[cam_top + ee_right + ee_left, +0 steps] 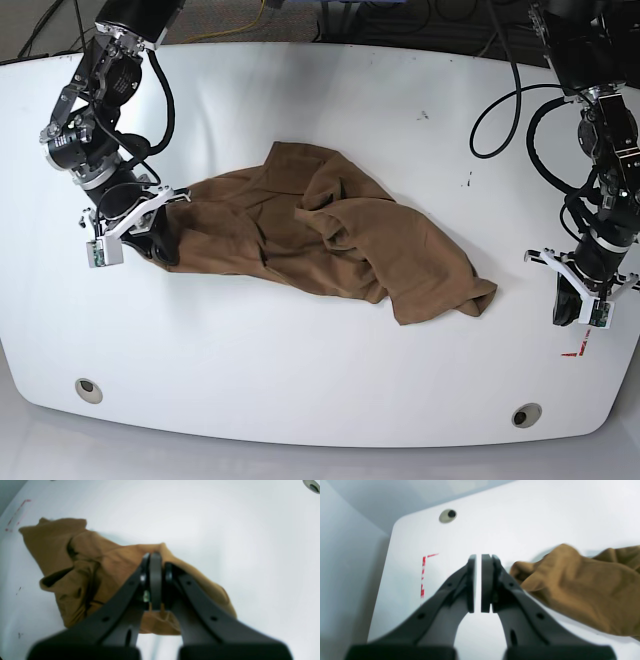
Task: Layout the t-shirt on the table in an organized manner, then fold the t-shirt properly
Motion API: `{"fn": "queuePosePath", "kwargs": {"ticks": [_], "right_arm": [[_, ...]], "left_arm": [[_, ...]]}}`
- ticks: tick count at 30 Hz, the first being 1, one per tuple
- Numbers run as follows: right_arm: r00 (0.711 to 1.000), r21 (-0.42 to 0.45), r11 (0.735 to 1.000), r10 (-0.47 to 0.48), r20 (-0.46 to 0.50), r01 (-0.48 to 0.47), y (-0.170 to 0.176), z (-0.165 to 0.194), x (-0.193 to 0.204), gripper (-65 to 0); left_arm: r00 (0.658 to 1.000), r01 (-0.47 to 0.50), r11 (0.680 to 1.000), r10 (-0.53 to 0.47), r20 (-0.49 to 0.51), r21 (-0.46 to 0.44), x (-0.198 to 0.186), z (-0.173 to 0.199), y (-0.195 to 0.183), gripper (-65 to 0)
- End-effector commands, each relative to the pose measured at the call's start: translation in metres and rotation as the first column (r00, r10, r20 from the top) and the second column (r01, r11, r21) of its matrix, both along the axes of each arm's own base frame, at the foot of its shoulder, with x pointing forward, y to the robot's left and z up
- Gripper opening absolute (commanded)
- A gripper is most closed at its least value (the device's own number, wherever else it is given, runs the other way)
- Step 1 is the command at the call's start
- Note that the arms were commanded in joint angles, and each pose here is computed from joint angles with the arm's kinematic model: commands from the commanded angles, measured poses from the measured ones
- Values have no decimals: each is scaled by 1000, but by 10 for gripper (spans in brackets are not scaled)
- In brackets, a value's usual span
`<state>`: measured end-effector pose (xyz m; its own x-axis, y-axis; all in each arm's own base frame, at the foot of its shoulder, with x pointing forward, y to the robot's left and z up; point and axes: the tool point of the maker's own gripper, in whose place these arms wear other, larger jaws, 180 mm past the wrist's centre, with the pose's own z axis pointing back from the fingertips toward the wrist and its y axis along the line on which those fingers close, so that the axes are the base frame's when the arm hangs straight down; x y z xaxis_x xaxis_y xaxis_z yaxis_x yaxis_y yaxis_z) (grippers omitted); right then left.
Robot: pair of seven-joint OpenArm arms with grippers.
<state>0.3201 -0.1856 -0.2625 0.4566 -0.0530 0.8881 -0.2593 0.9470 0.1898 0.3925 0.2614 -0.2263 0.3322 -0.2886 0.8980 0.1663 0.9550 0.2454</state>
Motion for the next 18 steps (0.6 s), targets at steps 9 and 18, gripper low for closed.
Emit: {"fn": "queuePosePath", "kwargs": {"ticks": [9,18], "right_arm": [[999,13,1000,22,44,-22,8,10,2,-650],[998,29,998,59,35,-60,25,6,1,-650]], "left_arm": [[998,60,998,-59,17,-30,15,10,-34,-340],[983,142,983,-153,-103,-113,31,-37,-83,-60]]}}
